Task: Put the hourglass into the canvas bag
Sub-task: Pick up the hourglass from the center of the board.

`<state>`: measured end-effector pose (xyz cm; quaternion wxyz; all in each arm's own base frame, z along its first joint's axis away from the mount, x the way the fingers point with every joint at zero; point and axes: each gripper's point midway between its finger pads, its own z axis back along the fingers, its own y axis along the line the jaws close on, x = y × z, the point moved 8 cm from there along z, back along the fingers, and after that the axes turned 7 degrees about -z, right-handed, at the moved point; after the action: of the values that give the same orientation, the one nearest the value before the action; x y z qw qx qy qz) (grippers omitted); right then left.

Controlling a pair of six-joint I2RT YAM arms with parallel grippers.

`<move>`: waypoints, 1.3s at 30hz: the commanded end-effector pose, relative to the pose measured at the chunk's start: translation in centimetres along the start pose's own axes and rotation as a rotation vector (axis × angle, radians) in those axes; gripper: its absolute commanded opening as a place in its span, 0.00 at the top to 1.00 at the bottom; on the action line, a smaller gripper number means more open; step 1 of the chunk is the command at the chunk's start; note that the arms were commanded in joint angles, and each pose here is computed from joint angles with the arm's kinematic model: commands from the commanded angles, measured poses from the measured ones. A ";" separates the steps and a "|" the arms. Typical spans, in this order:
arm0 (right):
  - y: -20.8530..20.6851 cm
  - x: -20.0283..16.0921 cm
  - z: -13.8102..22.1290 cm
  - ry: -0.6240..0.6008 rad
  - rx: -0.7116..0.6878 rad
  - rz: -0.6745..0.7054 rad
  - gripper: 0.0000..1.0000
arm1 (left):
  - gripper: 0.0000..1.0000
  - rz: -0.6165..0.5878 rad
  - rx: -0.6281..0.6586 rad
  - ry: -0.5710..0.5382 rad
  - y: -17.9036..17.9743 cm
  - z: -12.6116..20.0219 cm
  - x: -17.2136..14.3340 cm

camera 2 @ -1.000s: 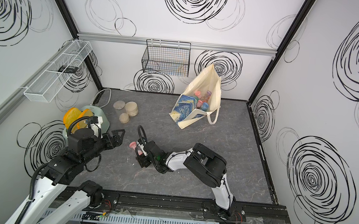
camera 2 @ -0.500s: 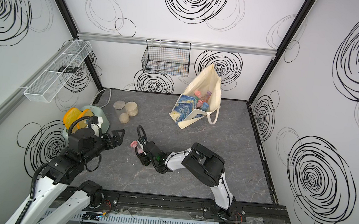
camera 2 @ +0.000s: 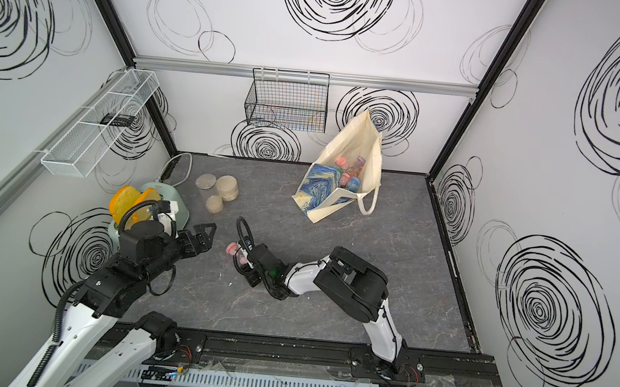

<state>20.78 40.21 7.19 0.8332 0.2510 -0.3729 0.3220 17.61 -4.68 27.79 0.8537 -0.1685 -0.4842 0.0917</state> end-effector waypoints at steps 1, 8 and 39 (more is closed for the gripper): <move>0.5 0.7 0.4 -0.017 0.024 0.012 0.52 | 0.04 0.020 -0.015 -0.047 -0.2 0.0 0.8; 0.1 1.6 0.9 -0.038 0.050 -0.008 0.57 | 0.04 0.019 -0.015 -0.056 -0.2 0.1 1.0; -8.8 15.5 16.3 -0.372 -0.121 -0.154 0.69 | 0.04 -0.006 -0.187 -0.210 -4.1 2.5 7.3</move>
<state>26.66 30.96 25.00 0.7858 0.3214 -0.4867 0.2058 18.65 -5.18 34.12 0.8075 -0.2067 -0.5473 0.0758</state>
